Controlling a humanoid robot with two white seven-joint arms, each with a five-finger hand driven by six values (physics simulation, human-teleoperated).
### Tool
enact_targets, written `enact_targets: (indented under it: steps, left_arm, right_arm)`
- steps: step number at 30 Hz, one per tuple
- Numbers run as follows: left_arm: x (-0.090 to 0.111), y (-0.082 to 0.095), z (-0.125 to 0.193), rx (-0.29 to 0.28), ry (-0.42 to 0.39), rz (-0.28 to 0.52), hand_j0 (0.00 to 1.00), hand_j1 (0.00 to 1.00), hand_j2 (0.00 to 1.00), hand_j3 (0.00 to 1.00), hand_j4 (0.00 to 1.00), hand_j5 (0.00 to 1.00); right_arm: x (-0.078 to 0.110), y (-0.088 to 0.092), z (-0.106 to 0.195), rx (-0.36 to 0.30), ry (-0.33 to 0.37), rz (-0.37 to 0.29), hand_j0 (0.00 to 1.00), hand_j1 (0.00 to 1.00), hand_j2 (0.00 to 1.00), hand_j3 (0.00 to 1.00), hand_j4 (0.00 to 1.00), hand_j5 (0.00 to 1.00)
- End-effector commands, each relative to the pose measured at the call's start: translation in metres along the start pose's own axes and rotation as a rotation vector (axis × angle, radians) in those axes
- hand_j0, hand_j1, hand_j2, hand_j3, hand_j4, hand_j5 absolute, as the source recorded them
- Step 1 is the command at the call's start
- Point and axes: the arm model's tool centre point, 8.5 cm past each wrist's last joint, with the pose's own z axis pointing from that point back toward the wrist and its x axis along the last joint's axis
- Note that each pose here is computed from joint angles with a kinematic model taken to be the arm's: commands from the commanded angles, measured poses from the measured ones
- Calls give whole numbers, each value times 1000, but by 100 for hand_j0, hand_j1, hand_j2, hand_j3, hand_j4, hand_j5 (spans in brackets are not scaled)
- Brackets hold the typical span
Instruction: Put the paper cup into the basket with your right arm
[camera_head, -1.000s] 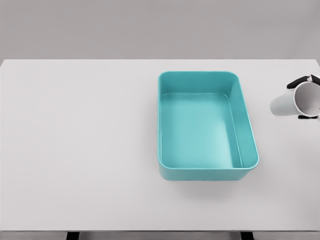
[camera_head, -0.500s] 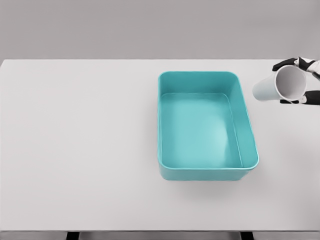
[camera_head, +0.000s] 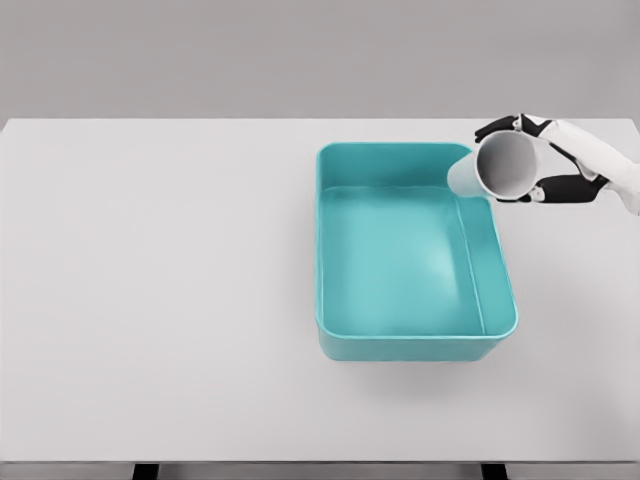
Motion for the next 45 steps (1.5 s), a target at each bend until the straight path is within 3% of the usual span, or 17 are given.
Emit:
enact_targets:
  steps: [1,4,7,11,13,16,17,18,19,27,30,31,33,36,38,40,45]
  left_arm:
    - [0,0,0,0,0,0,100,100,100,100,100,100]
    - [0,0,0,0,0,0,100,100,100,100,100,100]
    - [0,0,0,0,0,0,100,100,100,100,100,100]
    - [0,0,0,0,0,0,100,100,100,100,100,100]
    - [0,0,0,0,0,0,100,100,100,100,100,100]
    - [0,0,0,0,0,0,100,100,100,100,100,100]
    - [0,0,0,0,0,0,100,100,100,100,100,100]
    - [0,0,0,0,0,0,100,100,100,100,100,100]
    - [0,0,0,0,0,0,100,100,100,100,100,100]
    - [0,0,0,0,0,0,100,100,100,100,100,100]
    - [0,0,0,0,0,0,100,100,100,100,100,100]
    - [0,0,0,0,0,0,100,100,100,100,100,100]
    - [0,0,0,0,0,0,100,100,100,100,100,100]
    - [0,0,0,0,0,0,100,100,100,100,100,100]
    - [0,0,0,0,0,0,100,100,100,100,100,100]
    - [0,0,0,0,0,0,100,100,100,100,100,100]
    - [0,0,0,0,0,0,100,100,100,100,100,100]
  right_arm:
    - [-1,21,-17,40,-5,9,68,68,68,68,68,68]
    - [0,36,-37,87,-4,57,68,68,68,68,68,68]
    - [-1,51,-53,164,37,165,67,67,67,67,67,67]
    - [26,61,-77,314,105,445,66,66,66,66,66,66]
    - [46,60,-88,324,152,557,66,66,66,66,66,66]
    - [61,67,-96,341,167,636,67,67,67,67,67,67]
    - [61,67,-96,346,171,647,72,72,72,72,72,72]
    - [61,67,-95,350,177,666,100,100,100,100,100,100]
    - [62,67,-94,359,178,682,100,100,100,100,100,100]
    - [63,69,-95,353,164,668,100,100,100,100,100,100]
    - [70,33,-80,202,99,489,100,100,100,100,100,100]
    - [71,10,-56,94,40,349,100,100,100,100,100,100]
    - [80,-23,-23,-42,-67,209,100,100,100,100,100,100]
    - [72,-47,29,-156,-5,175,100,100,100,100,100,100]
    - [54,-49,60,-222,84,133,100,100,100,100,100,100]
    - [38,-31,74,-194,154,94,100,100,100,100,100,100]
    - [30,-11,81,-156,190,76,100,100,100,100,100,100]
